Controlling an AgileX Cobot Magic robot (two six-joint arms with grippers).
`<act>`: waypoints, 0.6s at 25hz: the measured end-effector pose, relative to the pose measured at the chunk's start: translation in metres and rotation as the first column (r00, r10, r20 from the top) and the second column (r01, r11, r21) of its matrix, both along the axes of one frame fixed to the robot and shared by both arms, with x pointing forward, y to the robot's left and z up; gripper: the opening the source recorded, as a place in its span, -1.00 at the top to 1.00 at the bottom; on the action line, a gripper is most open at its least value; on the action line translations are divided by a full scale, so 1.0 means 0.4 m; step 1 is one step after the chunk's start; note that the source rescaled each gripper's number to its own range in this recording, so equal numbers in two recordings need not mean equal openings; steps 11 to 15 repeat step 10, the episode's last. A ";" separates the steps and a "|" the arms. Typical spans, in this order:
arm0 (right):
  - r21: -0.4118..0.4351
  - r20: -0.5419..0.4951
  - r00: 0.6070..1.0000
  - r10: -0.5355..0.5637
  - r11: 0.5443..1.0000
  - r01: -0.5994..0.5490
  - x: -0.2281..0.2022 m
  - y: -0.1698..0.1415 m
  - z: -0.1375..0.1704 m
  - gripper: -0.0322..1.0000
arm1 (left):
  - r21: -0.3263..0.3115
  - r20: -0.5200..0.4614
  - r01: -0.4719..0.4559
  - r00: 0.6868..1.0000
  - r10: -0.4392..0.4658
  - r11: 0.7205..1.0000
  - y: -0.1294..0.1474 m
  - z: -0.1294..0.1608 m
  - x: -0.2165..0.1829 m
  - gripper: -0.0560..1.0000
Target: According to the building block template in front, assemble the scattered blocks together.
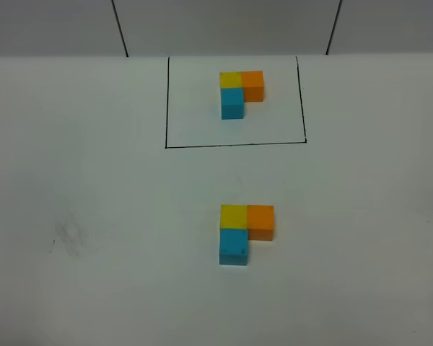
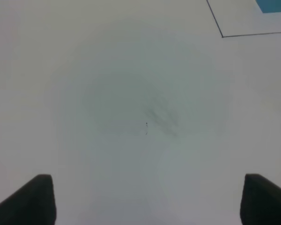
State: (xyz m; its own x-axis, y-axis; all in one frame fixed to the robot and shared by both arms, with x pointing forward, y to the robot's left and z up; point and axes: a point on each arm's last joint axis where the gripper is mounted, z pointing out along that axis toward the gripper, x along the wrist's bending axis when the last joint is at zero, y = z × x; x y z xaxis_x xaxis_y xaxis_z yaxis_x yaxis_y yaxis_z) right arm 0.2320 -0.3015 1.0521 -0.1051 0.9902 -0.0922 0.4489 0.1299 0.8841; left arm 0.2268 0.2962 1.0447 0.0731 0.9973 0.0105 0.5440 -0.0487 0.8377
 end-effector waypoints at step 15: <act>0.000 0.000 1.000 0.006 1.000 -0.006 0.000 0.000 0.000 0.83 | 0.000 0.000 0.000 1.000 0.000 1.000 0.000 0.000 0.000 -0.40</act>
